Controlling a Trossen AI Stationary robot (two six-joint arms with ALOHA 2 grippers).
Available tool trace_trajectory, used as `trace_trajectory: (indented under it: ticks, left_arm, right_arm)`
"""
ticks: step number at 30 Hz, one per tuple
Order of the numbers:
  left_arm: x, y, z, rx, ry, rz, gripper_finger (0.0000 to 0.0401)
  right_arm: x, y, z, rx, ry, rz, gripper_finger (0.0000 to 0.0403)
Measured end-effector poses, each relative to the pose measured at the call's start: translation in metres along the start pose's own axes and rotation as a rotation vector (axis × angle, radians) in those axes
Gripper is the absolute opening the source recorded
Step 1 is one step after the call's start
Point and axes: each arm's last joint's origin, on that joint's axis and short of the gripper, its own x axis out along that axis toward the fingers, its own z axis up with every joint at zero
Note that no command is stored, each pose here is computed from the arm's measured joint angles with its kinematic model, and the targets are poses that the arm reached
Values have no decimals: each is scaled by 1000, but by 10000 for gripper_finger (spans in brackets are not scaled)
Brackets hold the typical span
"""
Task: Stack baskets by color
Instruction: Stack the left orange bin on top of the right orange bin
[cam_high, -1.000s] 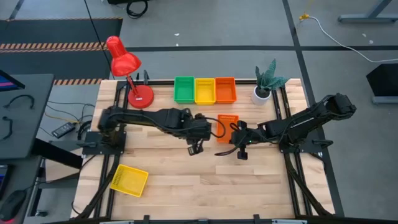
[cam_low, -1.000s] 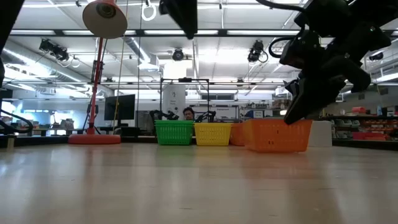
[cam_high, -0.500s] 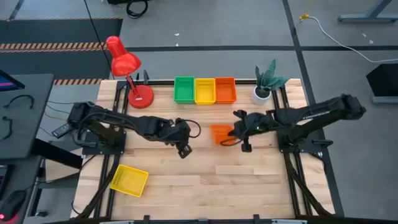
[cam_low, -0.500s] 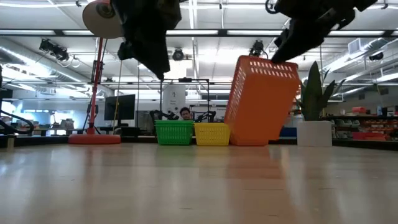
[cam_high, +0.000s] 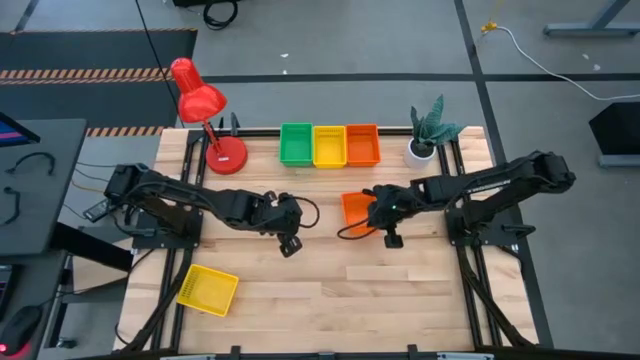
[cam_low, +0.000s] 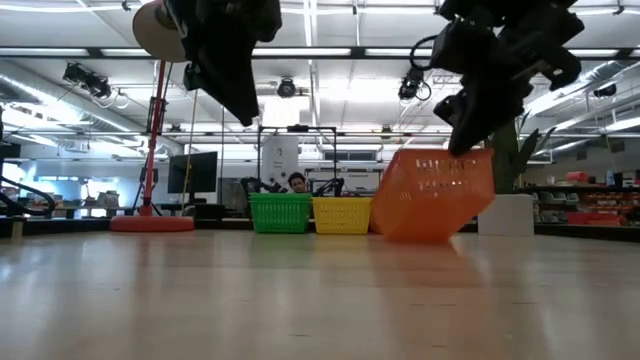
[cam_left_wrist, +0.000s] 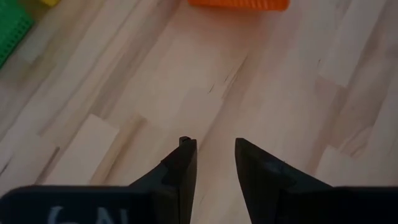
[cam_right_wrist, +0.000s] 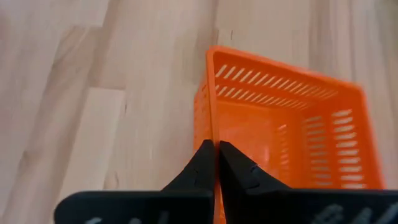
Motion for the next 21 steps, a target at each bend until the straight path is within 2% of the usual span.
trace_trajectory:
  ticks: [6, 16, 19, 21]
  left_arm:
    - [-2, 1, -3, 46, 24, 6, 117]
    - [-5, 4, -9, 74, 78, 30, 117]
    - [-8, 5, -9, 74, 80, 32, 117]
    - [-10, 7, -10, 78, 90, 39, 117]
  right_arm:
    - [17, -1, -2, 7, 52, -11, 19]
    - [49, -3, -9, 13, 151, -8, 82]
    - [55, -3, -11, 14, 173, -6, 85]
    - [55, -2, -11, 11, 175, -2, 73]
